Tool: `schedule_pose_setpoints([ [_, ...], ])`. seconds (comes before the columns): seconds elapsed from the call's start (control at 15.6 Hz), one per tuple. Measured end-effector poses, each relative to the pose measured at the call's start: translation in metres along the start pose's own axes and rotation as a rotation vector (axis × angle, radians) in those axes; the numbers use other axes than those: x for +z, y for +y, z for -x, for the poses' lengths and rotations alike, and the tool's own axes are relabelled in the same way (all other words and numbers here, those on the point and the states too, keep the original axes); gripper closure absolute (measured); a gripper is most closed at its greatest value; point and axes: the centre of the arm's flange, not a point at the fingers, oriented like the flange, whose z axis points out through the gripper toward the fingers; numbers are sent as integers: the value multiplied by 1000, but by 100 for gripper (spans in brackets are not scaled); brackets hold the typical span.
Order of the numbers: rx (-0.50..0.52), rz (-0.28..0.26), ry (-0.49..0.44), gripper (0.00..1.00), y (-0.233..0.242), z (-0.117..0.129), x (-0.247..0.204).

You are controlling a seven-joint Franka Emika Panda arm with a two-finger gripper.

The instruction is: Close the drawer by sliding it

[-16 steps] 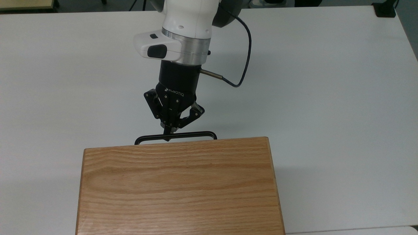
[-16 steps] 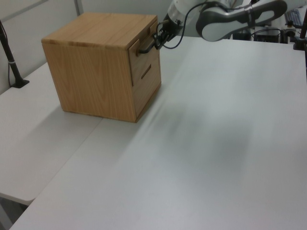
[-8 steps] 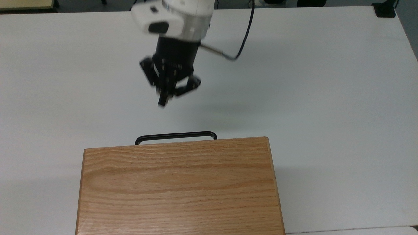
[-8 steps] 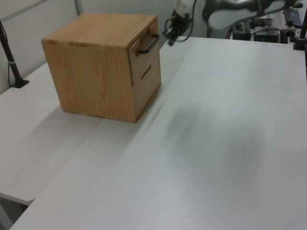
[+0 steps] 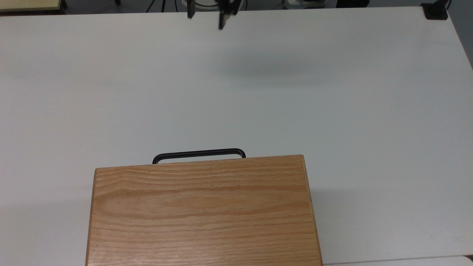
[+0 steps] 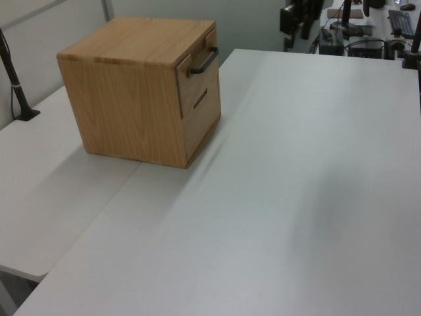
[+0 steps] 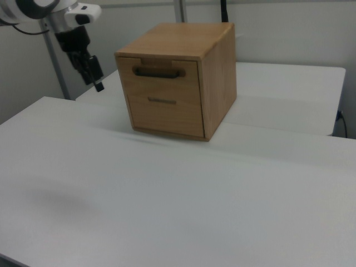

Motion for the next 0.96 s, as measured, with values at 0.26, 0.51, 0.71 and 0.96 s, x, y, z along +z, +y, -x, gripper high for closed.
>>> schedule_pose_setpoints([
  [0.26, -35, -11, -35, 0, 12, 27, 2],
  [0.51, -249, -6, -40, 0, 41, 16, 10],
  [0.71, -311, -6, -35, 0, 72, 2, 11],
  [0.96, -313, -10, -33, 0, 78, -1, 11],
])
